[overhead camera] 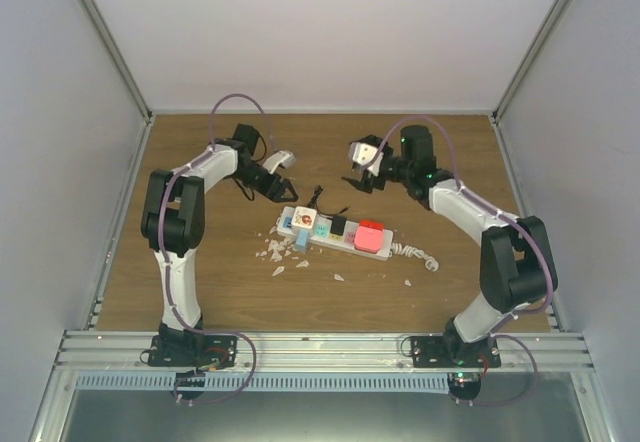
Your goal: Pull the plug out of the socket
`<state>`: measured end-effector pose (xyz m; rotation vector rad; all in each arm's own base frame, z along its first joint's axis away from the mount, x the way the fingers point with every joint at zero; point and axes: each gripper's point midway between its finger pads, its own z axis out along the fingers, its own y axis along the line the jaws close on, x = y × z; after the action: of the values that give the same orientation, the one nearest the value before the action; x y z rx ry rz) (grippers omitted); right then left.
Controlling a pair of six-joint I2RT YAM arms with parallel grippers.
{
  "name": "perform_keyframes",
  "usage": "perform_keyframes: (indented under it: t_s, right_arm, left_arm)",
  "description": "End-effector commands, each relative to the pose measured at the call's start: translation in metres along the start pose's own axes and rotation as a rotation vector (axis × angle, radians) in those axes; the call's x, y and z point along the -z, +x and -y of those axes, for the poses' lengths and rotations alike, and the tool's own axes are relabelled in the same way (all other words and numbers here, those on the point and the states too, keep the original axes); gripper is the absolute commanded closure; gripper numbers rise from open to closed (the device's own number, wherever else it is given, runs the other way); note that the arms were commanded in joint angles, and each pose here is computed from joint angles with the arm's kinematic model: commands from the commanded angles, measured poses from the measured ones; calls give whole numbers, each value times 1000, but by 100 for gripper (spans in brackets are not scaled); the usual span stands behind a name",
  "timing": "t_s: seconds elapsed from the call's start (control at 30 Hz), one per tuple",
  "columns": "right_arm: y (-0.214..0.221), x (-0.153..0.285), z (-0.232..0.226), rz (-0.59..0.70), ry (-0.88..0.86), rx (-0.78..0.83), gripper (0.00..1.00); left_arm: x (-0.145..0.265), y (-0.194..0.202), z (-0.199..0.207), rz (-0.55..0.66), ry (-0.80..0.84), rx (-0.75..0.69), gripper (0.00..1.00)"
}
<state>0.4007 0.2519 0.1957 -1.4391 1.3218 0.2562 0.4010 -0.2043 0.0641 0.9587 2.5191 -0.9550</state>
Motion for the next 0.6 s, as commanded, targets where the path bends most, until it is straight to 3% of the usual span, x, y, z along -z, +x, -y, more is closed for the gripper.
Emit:
perform_keyframes:
  t_s: [0.0, 0.3, 0.57]
  right_arm:
    - [15, 28, 1, -43, -135, -240, 11]
    - [25, 98, -33, -51, -357, -527, 0]
    - [33, 125, -85, -99, -380, -551, 0]
  left_arm:
    - [55, -38, -2, 131, -73, -116, 26]
    - [90, -72, 58, 242, -20, -500, 18]
    - [32, -63, 125, 82, 75, -821, 20]
